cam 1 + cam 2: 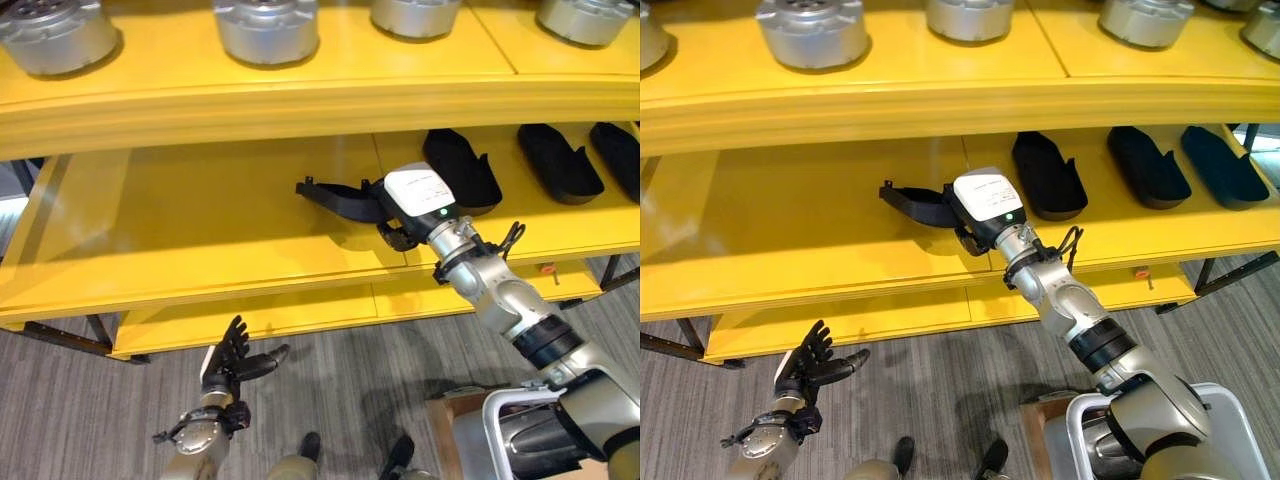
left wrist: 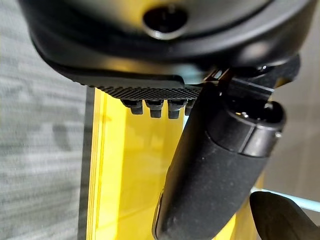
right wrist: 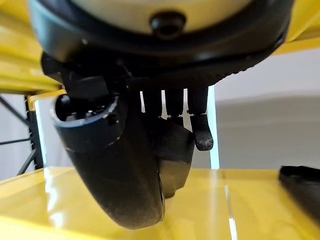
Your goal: Move parts from the plastic box to the shelf.
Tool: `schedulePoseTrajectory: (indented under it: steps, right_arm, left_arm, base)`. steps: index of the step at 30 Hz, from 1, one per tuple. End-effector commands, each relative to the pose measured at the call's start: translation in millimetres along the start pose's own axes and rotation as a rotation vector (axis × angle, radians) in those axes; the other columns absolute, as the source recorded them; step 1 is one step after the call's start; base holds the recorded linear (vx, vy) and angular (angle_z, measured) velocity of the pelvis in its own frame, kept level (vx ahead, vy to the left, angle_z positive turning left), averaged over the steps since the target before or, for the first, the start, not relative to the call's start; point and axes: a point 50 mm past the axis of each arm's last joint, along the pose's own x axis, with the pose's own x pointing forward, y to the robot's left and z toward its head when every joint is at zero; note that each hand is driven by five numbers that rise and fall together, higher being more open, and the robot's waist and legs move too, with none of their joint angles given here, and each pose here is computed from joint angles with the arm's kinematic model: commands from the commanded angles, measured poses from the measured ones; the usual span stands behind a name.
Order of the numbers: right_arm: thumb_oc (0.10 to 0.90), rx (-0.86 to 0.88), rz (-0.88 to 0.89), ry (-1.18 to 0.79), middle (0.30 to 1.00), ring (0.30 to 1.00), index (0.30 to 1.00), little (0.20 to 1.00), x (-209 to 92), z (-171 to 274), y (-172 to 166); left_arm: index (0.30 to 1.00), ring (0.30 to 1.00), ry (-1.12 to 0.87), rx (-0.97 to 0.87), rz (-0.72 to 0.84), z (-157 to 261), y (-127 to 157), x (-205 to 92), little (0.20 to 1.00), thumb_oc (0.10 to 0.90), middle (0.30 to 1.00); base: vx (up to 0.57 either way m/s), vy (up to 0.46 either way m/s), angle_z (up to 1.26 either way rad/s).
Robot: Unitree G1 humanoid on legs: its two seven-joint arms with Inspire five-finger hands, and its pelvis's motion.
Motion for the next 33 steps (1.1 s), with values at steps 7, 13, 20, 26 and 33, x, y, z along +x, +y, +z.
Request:
schedulePoseTrajectory:
  steps: [7,13,20,26,33]
  right_arm:
    - [0.4,0.018,-0.375,-0.185,0.3,0.3,0.3,0.3,35,35,-87]
    - [0.4,-0.012,-0.445,-0.109,0.3,0.3,0.3,0.3,27,15,-99]
    - [0.4,0.068,-0.404,-0.062,0.3,0.3,0.3,0.3,16,14,-76]
    - [0.4,0.035,-0.405,-0.01,0.3,0.3,0.3,0.3,20,7,-74]
    - [0.4,-0.011,-0.376,0.081,0.3,0.3,0.3,0.3,30,-10,-73]
  left_arm:
    - [1.0,1.0,-0.194,-0.043,-0.049,38,-4,2,1.0,0.9,1.0]
    - [1.0,1.0,-0.198,-0.009,-0.105,44,-14,7,1.0,0.9,1.0]
    - [1.0,1.0,-0.222,0.031,-0.103,50,-8,7,1.0,0.9,1.0]
    - [1.0,1.0,-0.277,0.045,-0.078,65,-6,11,1.0,0.9,1.0]
    - [1.0,1.0,-0.301,0.05,-0.096,72,-11,13,1.0,0.9,1.0]
  base:
    - [0.01,-0.134,0.37]
    - [0.12,0.147,0.72]
    - [0.14,0.245,-0.19]
    - [0.02,0.116,0.18]
    - [-0.02,0.027,0.07]
